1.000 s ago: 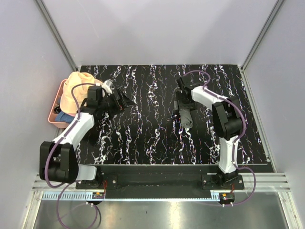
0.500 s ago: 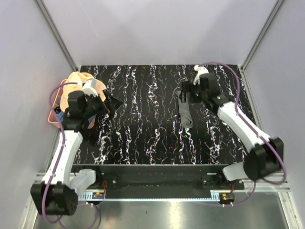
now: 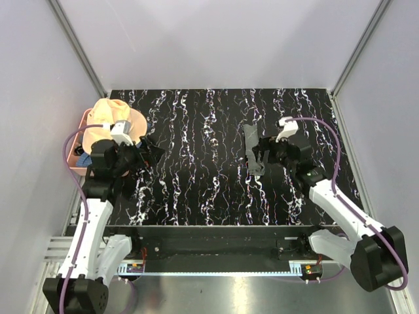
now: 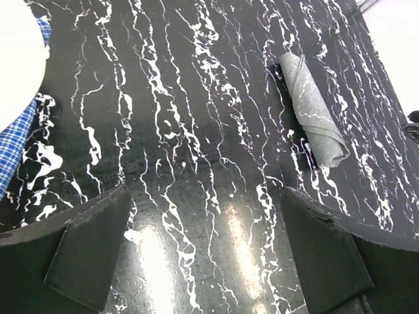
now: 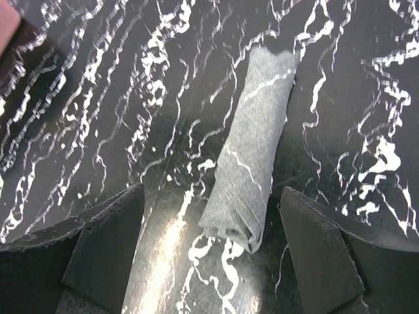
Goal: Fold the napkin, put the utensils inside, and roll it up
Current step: Roll the napkin with the utensil
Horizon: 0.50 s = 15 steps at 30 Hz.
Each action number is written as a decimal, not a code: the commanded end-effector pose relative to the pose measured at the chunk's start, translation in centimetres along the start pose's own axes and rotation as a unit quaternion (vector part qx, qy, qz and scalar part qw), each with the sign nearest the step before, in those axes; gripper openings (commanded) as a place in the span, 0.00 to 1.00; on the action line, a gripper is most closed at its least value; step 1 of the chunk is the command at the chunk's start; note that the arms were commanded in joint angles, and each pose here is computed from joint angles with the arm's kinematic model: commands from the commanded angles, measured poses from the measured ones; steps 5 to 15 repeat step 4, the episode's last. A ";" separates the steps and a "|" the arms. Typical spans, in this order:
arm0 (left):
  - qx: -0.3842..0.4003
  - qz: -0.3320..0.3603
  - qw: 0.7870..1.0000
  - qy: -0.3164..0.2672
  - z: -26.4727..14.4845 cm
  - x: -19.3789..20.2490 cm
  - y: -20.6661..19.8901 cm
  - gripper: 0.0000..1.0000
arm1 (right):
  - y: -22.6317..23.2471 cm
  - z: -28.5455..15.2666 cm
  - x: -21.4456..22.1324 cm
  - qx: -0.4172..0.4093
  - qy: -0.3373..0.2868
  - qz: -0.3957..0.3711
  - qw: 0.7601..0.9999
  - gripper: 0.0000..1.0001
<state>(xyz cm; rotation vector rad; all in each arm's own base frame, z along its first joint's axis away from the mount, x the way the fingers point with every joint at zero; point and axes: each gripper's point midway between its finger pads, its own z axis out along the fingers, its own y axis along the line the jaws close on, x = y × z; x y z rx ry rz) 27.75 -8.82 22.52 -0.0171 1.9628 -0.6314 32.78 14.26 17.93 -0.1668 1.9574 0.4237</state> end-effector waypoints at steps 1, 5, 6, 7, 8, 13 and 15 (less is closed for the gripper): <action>-0.005 0.025 0.999 -0.038 -0.4 -1.6 0.0 0.99 | 0.6 0.0 -3.1 -0.013 -0.060 0.001 0.998 0.92; -0.009 0.023 0.999 -0.043 -0.5 -1.8 0.0 0.99 | 0.7 0.1 -3.0 -0.014 -0.060 0.001 0.998 0.93; -0.009 0.023 0.999 -0.043 -0.5 -1.8 0.0 0.99 | 0.7 0.1 -3.0 -0.014 -0.060 0.001 0.998 0.93; -0.009 0.023 0.999 -0.043 -0.5 -1.8 0.0 0.99 | 0.7 0.1 -3.0 -0.014 -0.060 0.001 0.998 0.93; -0.009 0.023 0.999 -0.043 -0.5 -1.8 0.0 0.99 | 0.7 0.1 -3.0 -0.014 -0.060 0.001 0.998 0.93; -0.009 0.023 0.999 -0.043 -0.5 -1.8 0.0 0.99 | 0.7 0.1 -3.0 -0.014 -0.060 0.001 0.998 0.93; -0.009 0.023 0.999 -0.043 -0.5 -1.8 0.0 0.99 | 0.7 0.1 -3.0 -0.014 -0.060 0.001 0.998 0.93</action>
